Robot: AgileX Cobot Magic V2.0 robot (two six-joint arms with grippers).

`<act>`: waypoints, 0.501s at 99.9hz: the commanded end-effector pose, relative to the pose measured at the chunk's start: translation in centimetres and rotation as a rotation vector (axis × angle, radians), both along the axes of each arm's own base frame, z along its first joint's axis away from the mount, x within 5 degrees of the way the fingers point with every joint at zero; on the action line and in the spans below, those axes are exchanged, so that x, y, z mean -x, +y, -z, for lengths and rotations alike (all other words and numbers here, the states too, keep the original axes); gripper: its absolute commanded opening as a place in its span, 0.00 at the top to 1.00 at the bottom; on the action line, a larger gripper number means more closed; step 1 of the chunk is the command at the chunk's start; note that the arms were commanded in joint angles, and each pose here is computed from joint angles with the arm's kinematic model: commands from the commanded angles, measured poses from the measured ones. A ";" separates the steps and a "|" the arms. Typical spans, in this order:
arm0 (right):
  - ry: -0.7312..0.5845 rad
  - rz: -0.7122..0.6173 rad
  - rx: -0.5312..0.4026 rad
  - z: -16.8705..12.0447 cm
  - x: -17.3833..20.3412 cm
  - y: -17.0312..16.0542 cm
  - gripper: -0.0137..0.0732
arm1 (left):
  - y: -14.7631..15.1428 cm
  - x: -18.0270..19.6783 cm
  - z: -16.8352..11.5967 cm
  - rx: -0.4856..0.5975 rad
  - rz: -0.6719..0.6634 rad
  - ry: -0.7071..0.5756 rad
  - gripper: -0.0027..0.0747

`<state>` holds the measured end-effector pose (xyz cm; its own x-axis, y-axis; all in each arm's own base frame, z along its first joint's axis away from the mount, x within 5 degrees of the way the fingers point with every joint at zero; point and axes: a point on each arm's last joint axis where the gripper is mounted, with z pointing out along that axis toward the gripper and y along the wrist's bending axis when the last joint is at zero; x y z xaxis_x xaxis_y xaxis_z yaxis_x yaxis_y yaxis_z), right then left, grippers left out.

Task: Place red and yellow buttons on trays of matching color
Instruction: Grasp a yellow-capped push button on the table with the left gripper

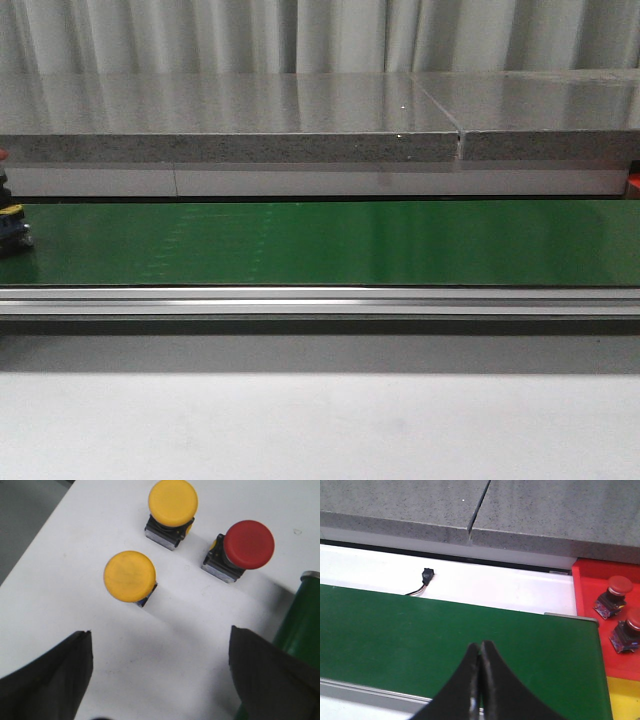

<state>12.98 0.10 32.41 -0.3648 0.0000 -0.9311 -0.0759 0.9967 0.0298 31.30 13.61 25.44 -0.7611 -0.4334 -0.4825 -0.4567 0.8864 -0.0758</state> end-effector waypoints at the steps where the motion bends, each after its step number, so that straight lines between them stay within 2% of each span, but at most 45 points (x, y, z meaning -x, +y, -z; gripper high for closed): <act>1: -0.093 0.028 0.007 -1.5 -0.1 -0.2 0.92 | 0.4 -0.7 -1.3 -0.040 -0.012 -0.092 0.25; 25: -0.093 0.028 0.007 -1.5 -0.1 -0.2 0.92 | 1.3 -2.0 1.0 -0.064 -0.004 -0.069 0.25; 50: -0.093 0.028 0.007 -1.5 -0.1 -0.2 0.92 | 3.7 -2.9 1.9 -0.065 -0.059 -0.084 0.25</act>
<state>12.98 0.10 32.41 -0.3648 0.0000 -0.9311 -0.0759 0.9967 0.0298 33.50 16.35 20.97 -0.7660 -0.4437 -0.4652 -0.4821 0.8751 -0.0408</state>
